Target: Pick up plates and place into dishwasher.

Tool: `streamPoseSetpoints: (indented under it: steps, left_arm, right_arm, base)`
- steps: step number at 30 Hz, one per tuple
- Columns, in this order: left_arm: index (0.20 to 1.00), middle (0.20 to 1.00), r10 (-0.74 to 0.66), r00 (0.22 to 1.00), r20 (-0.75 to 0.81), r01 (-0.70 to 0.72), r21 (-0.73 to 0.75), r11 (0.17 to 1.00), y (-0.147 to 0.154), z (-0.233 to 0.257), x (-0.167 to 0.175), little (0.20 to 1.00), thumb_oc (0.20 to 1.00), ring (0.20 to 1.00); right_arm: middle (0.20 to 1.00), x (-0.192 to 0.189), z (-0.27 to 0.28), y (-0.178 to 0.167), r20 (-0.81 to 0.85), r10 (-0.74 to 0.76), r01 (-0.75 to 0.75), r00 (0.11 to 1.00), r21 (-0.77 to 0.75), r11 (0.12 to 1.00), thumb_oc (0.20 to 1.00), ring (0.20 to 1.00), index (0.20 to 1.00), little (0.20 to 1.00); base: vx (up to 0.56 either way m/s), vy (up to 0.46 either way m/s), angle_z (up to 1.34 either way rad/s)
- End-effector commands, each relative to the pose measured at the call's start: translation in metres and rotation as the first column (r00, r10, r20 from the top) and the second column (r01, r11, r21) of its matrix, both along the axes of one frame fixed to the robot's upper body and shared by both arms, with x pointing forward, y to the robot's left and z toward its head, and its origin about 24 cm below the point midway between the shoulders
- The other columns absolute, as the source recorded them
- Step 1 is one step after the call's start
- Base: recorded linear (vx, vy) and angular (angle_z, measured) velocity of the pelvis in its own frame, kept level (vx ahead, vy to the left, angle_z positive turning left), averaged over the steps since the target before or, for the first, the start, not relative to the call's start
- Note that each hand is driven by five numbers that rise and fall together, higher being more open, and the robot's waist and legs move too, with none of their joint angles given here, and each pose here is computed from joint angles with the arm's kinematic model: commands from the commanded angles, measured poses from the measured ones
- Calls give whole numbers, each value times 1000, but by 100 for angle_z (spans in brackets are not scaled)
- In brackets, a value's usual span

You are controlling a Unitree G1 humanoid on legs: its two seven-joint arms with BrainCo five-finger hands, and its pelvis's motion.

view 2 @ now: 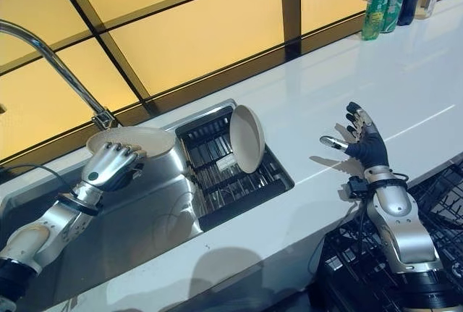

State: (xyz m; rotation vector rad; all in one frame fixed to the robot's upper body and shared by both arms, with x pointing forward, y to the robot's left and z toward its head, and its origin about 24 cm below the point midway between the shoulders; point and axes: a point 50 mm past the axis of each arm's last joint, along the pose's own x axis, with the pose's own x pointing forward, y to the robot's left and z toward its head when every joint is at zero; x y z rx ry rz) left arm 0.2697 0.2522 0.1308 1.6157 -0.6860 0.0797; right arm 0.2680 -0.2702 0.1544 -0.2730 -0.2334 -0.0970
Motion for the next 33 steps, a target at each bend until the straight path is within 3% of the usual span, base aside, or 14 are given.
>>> streamPoseSetpoints:
  steps: [1,8,14,16,23,28,33]
  left_arm:
    - [200,200,-63,981,185,108,-244,964,4,51,-5,200,200,200]
    - [200,200,-354,918,177,396,-403,825,-35,81,-16,200,200,200]
    - [200,200,-538,837,100,515,-478,712,-52,99,-17,200,200,200]
    - [200,200,-627,777,56,557,-527,642,-58,107,-18,200,200,200]
    - [200,200,-832,552,-48,597,-674,435,-75,118,-17,200,200,200]
    - [200,200,-894,436,-104,601,-705,376,-84,124,-18,200,200,200]
    - [200,200,-912,392,-122,602,-716,354,-83,129,-17,200,200,200]
  right_arm:
    - [1000,-7,24,13,141,61,-52,988,-70,996,1000,1000,1000,1000]
    - [1000,-4,37,48,236,180,-159,955,-106,982,1000,1000,1000,1000]
    - [1000,0,51,64,297,234,-209,926,-116,971,1000,1000,1000,1000]
    - [1000,0,55,70,305,264,-234,915,-133,963,1000,1000,1000,1000]
    - [1000,3,66,85,320,356,-315,878,-174,933,1000,1000,1000,1000]
    - [1000,3,72,90,326,394,-341,859,-207,917,1000,1000,1000,1000]
    - [1000,5,76,94,305,456,-410,836,-206,889,1000,1000,1000,1000]
  base:
    - [-44,-122,7]
    - [-61,-148,11]
    - [-109,-112,9]
    - [-130,-81,2]
    - [-111,-64,8]
    - [-98,-49,3]
    - [-76,-27,0]
